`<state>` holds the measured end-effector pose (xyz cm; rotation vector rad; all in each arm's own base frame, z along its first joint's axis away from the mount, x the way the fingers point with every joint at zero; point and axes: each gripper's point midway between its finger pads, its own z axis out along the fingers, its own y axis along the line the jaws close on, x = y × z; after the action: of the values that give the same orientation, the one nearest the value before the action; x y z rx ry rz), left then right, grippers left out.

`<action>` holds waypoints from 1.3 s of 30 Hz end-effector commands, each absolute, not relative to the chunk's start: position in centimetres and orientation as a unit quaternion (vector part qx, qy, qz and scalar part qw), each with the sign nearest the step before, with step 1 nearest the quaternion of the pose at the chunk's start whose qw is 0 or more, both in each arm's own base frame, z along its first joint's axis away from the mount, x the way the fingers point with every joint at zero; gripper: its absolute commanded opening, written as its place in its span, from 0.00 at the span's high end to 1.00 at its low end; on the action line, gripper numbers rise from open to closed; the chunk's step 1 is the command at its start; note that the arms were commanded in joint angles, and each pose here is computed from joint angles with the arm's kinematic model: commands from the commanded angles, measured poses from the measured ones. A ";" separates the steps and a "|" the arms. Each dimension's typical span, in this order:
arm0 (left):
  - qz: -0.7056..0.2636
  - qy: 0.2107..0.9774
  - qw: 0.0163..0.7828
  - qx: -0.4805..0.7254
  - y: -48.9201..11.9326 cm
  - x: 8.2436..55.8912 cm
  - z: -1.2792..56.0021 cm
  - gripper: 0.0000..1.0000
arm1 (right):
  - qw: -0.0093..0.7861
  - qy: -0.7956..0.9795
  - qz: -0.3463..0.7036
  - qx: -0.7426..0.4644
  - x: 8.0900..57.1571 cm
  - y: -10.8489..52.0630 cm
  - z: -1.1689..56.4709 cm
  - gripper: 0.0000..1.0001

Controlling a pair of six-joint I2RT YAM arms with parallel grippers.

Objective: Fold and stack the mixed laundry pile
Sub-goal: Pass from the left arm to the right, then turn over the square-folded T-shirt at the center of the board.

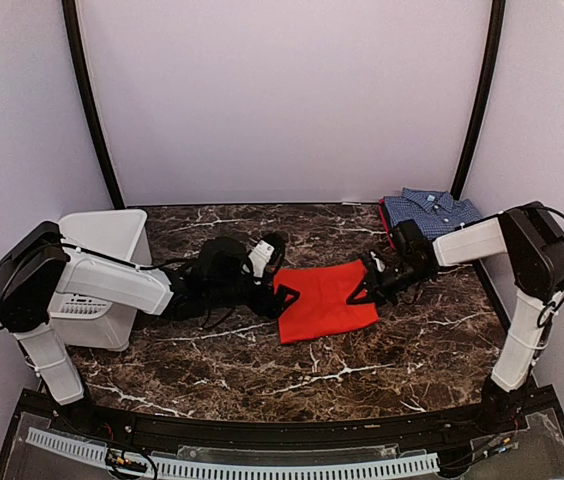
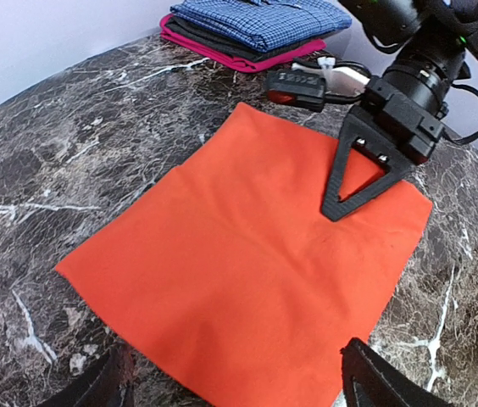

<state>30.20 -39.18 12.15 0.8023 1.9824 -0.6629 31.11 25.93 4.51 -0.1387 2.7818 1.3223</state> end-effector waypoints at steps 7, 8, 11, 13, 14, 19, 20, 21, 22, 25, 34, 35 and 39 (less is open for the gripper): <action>-0.278 0.812 0.436 0.272 -37.6 31.3 12.6 0.15 | 0.068 0.937 0.336 -0.063 31.1 20.6 7.3 1.00; -0.274 0.814 0.434 0.271 -37.4 31.5 12.5 0.15 | 0.075 0.943 0.319 -0.065 31.2 19.9 7.8 1.00; -0.266 0.817 0.433 0.273 -37.3 31.8 12.3 0.15 | 0.096 0.959 0.258 -0.073 31.2 17.7 10.3 1.00; -0.254 0.821 0.435 0.270 -37.0 32.4 12.3 0.14 | 0.113 0.966 0.219 -0.076 31.4 16.4 12.3 1.00; -0.241 0.828 0.431 0.265 -36.5 32.7 11.8 0.14 | 0.123 0.969 0.201 -0.077 31.6 15.7 13.3 1.00; -0.225 0.853 0.415 0.222 -34.0 34.7 11.3 0.14 | 0.160 0.981 0.076 -0.083 31.9 11.2 18.3 1.00; -0.225 0.856 0.412 0.216 -33.5 34.8 11.4 0.14 | 0.162 0.983 0.040 -0.082 31.8 9.9 19.0 1.00; -0.223 0.861 0.408 0.204 -32.7 35.1 11.2 0.14 | 0.163 0.983 -0.001 -0.079 31.7 8.5 19.9 1.00; -0.225 0.861 0.410 0.199 -32.4 35.1 11.7 0.14 | 0.169 0.982 -0.036 -0.074 31.8 7.2 21.0 1.00; -0.224 0.865 0.408 0.185 -31.2 35.3 12.1 0.14 | 0.169 0.977 -0.106 -0.078 32.2 5.2 22.2 1.00; -0.183 0.895 0.383 0.139 -27.5 34.7 11.3 0.14 | 0.021 0.935 -0.206 -0.289 32.2 18.4 10.9 1.00; -0.182 0.896 0.384 0.129 -26.8 34.7 11.7 0.14 | 0.011 0.925 -0.214 -0.315 31.8 20.6 9.6 1.00; -0.190 0.901 0.381 0.082 -24.2 34.8 12.7 0.14 | 0.011 0.913 -0.160 -0.375 29.7 29.7 6.7 1.00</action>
<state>35.10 -27.51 11.56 0.3494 2.2680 -0.4950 32.54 23.70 5.92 -1.0234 2.8972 -0.5932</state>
